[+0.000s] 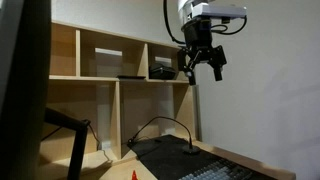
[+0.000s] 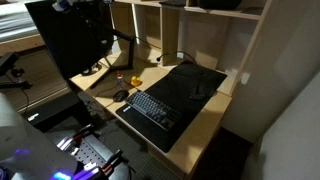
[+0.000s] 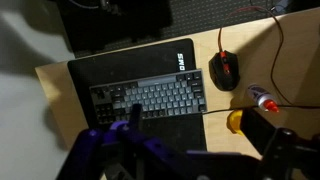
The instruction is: Move the white bottle to the right edge of the table
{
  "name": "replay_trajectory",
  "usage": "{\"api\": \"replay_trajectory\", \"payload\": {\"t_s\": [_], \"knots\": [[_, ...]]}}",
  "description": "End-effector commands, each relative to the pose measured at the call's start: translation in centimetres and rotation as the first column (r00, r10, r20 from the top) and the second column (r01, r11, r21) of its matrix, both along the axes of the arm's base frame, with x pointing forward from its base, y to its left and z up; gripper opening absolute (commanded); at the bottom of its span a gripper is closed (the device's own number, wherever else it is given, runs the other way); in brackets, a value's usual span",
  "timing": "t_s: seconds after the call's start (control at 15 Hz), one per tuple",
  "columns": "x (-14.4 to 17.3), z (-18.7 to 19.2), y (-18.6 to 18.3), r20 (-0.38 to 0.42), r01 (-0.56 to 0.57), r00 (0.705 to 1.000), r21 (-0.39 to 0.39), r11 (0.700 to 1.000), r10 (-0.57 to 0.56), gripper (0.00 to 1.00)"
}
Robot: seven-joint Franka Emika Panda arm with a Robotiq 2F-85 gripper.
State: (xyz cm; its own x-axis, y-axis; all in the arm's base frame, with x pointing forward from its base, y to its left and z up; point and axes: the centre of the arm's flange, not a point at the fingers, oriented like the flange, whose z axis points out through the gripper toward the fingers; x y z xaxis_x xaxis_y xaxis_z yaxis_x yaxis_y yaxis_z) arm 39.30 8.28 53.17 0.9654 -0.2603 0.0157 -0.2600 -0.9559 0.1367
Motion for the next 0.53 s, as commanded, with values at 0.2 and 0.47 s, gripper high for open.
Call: {"api": "replay_trajectory", "payload": {"t_s": [0.2,0.47], "knots": [[2.9,-2.8,1.3,-0.069,-0.075,0.995,0.057,0.996,0.078,1.0],[6.1,-6.7,4.7,-0.089,-0.113,0.989,0.101,0.988,0.122,1.0]]}}
